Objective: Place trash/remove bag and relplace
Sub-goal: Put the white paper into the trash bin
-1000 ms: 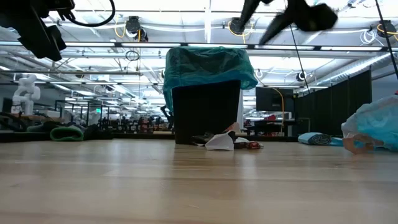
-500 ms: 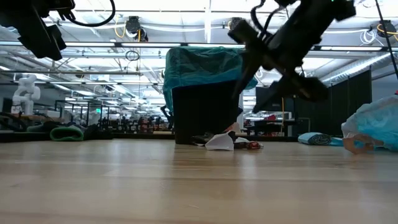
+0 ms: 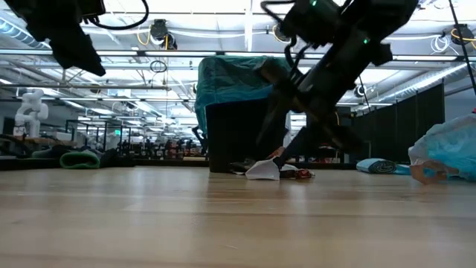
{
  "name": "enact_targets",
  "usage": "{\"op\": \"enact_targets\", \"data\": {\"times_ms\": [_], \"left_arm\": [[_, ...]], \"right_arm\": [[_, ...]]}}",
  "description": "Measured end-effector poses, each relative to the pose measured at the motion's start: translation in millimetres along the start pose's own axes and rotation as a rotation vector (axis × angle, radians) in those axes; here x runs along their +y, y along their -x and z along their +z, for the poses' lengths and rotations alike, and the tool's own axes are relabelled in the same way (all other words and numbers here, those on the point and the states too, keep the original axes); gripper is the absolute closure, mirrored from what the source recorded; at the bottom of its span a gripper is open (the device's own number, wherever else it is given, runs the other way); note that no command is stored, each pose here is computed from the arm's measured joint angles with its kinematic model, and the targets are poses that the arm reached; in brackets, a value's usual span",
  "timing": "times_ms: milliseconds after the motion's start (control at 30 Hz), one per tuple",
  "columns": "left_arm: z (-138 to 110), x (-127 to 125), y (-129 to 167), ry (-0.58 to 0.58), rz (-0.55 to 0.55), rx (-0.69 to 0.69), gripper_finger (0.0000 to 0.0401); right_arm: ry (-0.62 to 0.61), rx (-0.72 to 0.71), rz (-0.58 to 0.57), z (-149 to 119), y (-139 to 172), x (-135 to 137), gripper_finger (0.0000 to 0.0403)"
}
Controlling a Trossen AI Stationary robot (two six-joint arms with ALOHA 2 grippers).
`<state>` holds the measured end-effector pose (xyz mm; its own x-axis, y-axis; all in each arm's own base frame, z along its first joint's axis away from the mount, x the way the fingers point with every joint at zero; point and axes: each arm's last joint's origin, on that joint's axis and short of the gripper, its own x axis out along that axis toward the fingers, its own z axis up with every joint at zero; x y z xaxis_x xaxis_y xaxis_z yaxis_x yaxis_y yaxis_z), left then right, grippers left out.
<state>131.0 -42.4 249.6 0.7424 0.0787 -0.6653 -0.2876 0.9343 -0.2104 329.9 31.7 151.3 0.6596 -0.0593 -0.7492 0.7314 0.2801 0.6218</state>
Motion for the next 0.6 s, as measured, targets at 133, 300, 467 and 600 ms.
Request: {"op": "enact_targets", "data": {"times_ms": [133,300,467,600], "left_arm": [[4.7,3.8,-1.7,0.02,0.019,-0.024,0.0239],[7.4,8.3,-3.1,-0.003,0.046,-0.031,0.0239],[9.1,12.0,-4.1,0.013,0.067,-0.033,0.0239],[10.2,13.8,-4.6,0.024,0.076,-0.035,0.0239]], "right_arm": [[-0.026,-0.027,-0.03,3.8,-15.0,-7.5,0.0212],[0.019,-0.066,0.02,14.5,-27.0,-7.8,0.0291],[0.054,-0.079,0.095,17.1,-21.0,1.3,0.0391],[0.099,0.005,0.16,8.5,-1.1,13.2,0.0401]]}}
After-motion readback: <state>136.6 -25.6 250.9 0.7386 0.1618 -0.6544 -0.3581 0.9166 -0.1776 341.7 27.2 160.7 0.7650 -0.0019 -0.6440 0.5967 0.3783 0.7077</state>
